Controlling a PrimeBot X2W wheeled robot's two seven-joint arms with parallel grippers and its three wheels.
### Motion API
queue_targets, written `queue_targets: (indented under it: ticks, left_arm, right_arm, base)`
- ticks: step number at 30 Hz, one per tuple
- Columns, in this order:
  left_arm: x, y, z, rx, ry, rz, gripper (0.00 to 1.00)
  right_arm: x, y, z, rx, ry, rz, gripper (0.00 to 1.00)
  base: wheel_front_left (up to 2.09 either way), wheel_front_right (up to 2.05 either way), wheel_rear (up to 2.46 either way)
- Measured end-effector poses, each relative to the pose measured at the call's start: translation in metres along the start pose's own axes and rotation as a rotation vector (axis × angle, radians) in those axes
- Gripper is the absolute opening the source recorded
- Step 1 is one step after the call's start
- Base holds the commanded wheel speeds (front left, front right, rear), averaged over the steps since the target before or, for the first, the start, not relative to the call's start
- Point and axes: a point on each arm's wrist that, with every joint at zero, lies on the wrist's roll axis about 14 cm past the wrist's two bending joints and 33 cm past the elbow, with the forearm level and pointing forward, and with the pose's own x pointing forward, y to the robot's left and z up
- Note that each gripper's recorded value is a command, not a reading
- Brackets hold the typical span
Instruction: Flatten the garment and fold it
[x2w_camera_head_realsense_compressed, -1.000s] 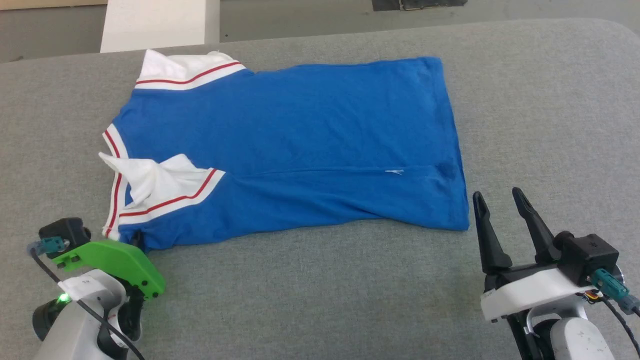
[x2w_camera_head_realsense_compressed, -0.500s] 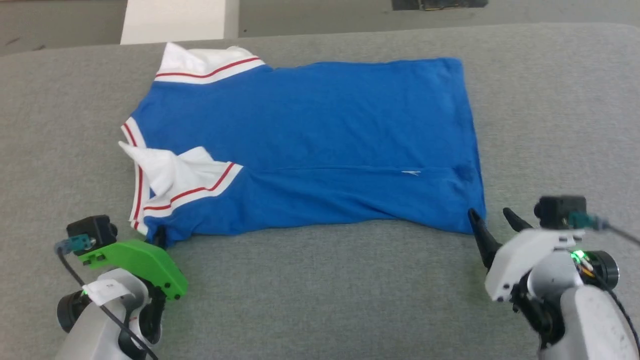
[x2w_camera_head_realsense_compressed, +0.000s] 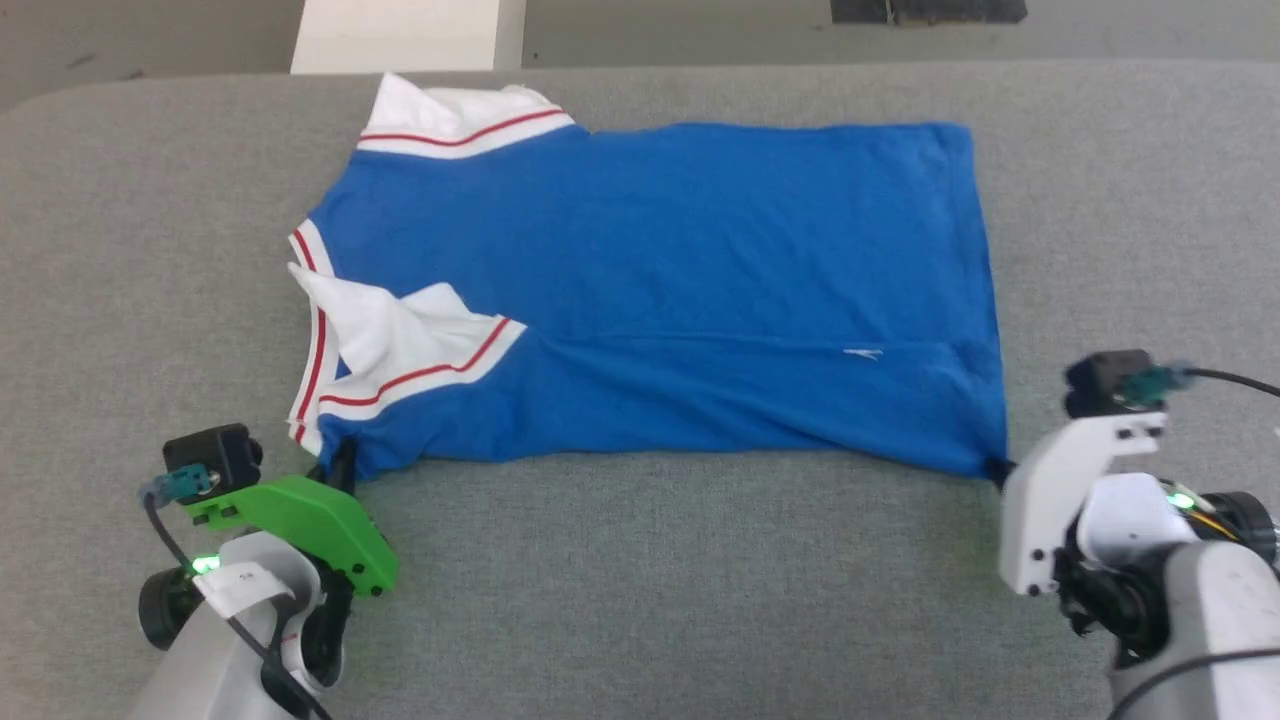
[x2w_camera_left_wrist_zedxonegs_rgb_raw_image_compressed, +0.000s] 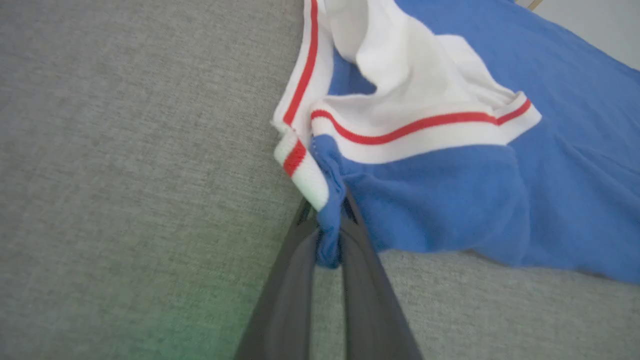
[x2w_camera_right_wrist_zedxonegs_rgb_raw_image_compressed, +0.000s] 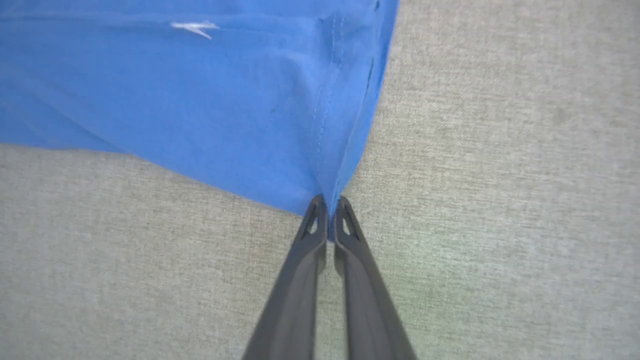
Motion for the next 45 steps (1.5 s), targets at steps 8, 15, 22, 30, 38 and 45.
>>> queue_targets:
  ticks: [8, 15, 22, 30, 38, 45]
  left_arm:
    - [-0.029, 0.010, 0.018, 0.053, -0.059, 0.010, 0.00]
    - [-0.068, 0.020, -0.008, 0.049, 0.017, 0.044, 0.00]
    - [-0.088, 0.024, -0.047, 0.006, 0.118, 0.064, 0.00]
    - [-0.085, 0.028, -0.062, -0.015, 0.141, 0.069, 0.57]
    - [-0.086, 0.029, -0.022, 0.041, -0.019, 0.051, 1.00]
    - [-0.063, 0.000, 0.067, 0.226, -0.300, -0.064, 1.00]
  right_arm:
    - [-0.041, -0.021, 0.013, 0.063, -0.154, -0.041, 0.00]
    - [-0.063, -0.029, -0.032, 0.111, -0.066, -0.046, 0.00]
    - [-0.054, -0.032, -0.090, 0.173, 0.090, -0.041, 0.00]
    - [-0.040, -0.030, -0.102, 0.222, 0.053, -0.020, 0.43]
    - [-0.058, -0.018, -0.043, 0.165, -0.285, 0.000, 1.00]
    - [-0.077, -0.002, 0.019, 0.060, -0.624, 0.010, 1.00]
  base:
    - [0.00, 0.00, 0.00]
    - [0.00, 0.00, 0.00]
    - [0.00, 0.00, 0.00]
    - [0.00, 0.00, 0.00]
    - [0.00, 0.00, 0.00]
    - [0.00, 0.00, 0.00]
